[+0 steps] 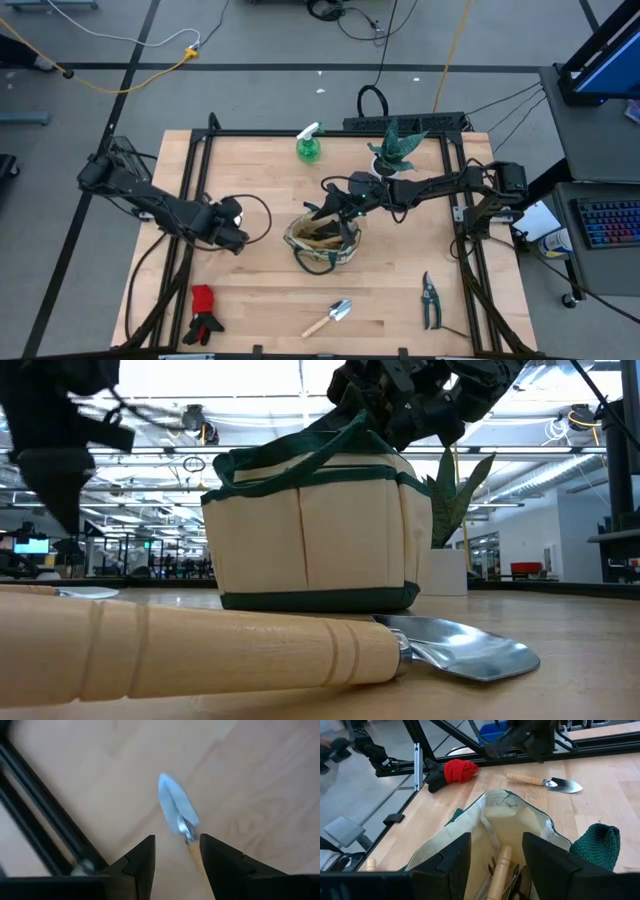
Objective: Pick & Place Garden tools in Gardening bag
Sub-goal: Put the top brown trowel into the gardening bag
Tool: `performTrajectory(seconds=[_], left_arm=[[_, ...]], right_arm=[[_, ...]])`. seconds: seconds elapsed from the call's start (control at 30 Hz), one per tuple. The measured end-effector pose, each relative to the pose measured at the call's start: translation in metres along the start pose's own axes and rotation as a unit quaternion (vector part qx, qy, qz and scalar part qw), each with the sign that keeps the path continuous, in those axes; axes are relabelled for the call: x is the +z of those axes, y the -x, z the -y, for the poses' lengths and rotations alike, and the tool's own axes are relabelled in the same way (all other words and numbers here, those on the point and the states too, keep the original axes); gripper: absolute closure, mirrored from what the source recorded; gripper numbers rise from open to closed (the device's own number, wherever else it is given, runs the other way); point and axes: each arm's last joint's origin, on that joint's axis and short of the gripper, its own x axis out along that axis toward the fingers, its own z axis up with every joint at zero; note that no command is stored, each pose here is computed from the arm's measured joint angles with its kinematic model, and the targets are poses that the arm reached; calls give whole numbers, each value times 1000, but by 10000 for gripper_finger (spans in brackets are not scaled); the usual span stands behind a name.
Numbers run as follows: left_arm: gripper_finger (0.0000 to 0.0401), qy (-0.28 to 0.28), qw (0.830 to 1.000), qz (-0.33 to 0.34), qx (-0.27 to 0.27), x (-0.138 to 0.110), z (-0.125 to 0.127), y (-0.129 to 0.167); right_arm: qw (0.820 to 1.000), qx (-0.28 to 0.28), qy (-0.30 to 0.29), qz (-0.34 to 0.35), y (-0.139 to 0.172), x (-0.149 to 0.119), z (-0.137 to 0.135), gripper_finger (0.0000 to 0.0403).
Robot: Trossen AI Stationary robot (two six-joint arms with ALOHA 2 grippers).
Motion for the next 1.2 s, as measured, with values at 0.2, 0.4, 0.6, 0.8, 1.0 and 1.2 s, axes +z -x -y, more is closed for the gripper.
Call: performTrajectory(seconds=[0.2, 0.4, 0.6, 0.8, 1.0, 1.2], left_arm=[[240, 36, 997, -39, -51, -10, 9, -20], [240, 35, 997, -32, -68, -16, 13, -29], [240, 51, 997, -38, -53, -25, 10, -39], [240, 59, 994, -47, -74, -35, 12, -54], [249, 60, 994, -44, -78, -39, 12, -58], [326, 55, 994, -41, -85, -39, 13, -58]], right_arm=[[1000, 0, 0, 0, 0, 0, 0, 232], [1000, 0, 0, 0, 0, 0, 0, 232], [1000, 0, 0, 0, 0, 0, 0, 232], [1000, 0, 0, 0, 0, 0, 0, 232], [1000, 0, 0, 0, 0, 0, 0, 232], [1000, 0, 7, 0, 0, 0, 0, 232]])
